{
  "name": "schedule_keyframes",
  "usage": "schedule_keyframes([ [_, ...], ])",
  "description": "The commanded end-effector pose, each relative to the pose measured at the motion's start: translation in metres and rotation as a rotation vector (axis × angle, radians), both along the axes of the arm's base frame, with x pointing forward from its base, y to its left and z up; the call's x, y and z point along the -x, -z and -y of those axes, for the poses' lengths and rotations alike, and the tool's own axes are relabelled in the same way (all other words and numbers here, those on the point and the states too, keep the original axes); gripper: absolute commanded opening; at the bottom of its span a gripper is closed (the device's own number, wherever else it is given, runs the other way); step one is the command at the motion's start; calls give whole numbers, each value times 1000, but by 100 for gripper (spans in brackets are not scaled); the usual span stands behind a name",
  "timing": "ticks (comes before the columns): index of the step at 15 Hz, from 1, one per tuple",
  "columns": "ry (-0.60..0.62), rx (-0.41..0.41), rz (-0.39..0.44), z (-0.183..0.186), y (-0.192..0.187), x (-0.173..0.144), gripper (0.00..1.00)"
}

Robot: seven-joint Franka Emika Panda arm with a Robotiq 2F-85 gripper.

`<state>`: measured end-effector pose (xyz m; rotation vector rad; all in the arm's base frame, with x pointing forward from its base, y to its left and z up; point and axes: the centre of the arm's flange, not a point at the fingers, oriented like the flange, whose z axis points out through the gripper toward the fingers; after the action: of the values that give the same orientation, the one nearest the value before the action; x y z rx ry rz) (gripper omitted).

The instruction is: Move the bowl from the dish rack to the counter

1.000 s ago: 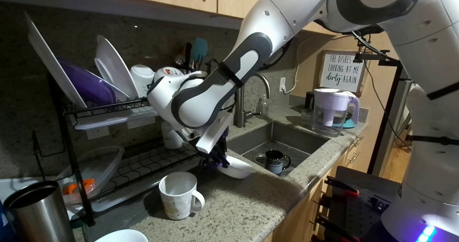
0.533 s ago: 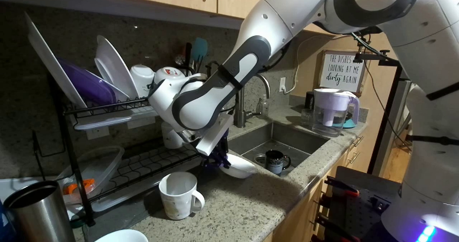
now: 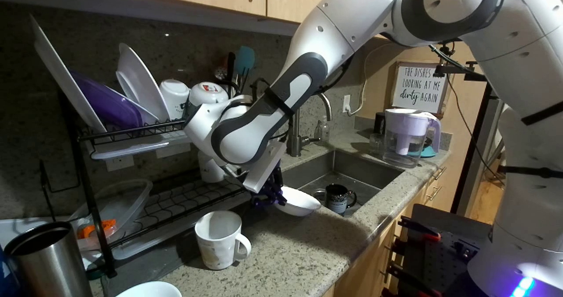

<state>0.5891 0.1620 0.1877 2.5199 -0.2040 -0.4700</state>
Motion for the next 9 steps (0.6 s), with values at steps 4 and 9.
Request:
schedule_keyframes([
  [4,11,50,-28,4,23,-8,4],
  [9,19,51,-28,-1,25,-9,4],
])
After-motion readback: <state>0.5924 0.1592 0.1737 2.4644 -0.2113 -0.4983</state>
